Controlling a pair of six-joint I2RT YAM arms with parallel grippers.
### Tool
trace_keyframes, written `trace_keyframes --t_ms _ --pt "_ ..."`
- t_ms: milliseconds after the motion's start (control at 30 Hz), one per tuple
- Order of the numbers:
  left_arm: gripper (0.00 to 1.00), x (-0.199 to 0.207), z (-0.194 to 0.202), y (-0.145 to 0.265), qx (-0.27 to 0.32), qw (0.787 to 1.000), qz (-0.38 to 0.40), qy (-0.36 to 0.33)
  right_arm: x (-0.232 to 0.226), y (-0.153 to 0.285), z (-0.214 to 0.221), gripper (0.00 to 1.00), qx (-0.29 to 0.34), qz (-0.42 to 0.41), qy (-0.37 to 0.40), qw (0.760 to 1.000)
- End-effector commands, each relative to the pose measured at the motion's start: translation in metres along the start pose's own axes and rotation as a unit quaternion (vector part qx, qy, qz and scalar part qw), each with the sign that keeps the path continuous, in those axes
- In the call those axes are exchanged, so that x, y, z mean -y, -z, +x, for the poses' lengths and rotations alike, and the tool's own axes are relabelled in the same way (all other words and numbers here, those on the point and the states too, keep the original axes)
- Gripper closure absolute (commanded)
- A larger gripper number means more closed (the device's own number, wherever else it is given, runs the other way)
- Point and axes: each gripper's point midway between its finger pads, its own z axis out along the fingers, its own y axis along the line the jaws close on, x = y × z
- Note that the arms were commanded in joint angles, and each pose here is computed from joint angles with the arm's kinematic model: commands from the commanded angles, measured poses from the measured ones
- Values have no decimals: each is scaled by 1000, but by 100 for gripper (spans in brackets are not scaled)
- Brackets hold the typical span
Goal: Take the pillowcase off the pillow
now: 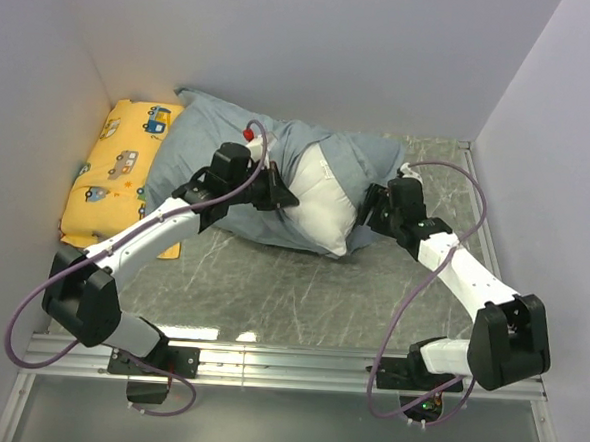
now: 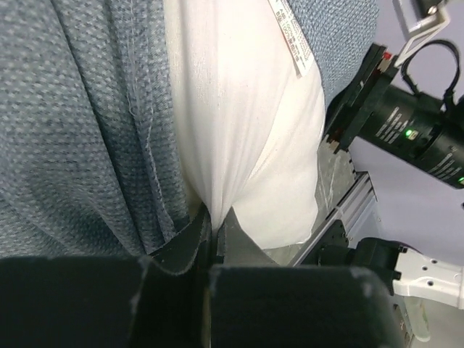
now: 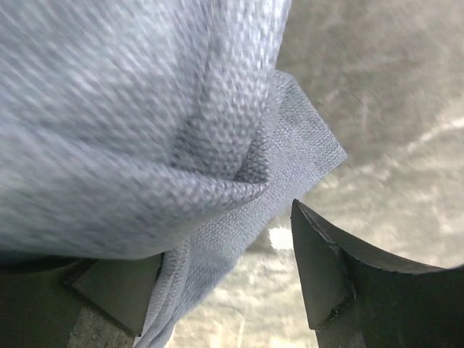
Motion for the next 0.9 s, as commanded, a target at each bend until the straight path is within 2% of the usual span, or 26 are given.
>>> trace_keyframes --t_ms 0,100,233,400,733,867 --pt "100 26 20 8 -21 998 54 0 6 10 -33 23 58 7 -15 998" --pt "100 19 35 4 -34 998 44 1 31 5 -33 23 52 27 -34 998" --pt "100 15 50 1 -45 998 41 4 43 6 -38 23 55 35 -40 997" --pt "100 12 71 -6 -70 997 35 1 34 19 -56 23 77 23 -36 996" --pt "99 7 86 -13 -87 996 26 -1 20 51 -87 22 122 -5 -48 991" --pt "100 10 85 -16 -86 996 29 -3 -8 67 -96 22 132 -42 -20 990"
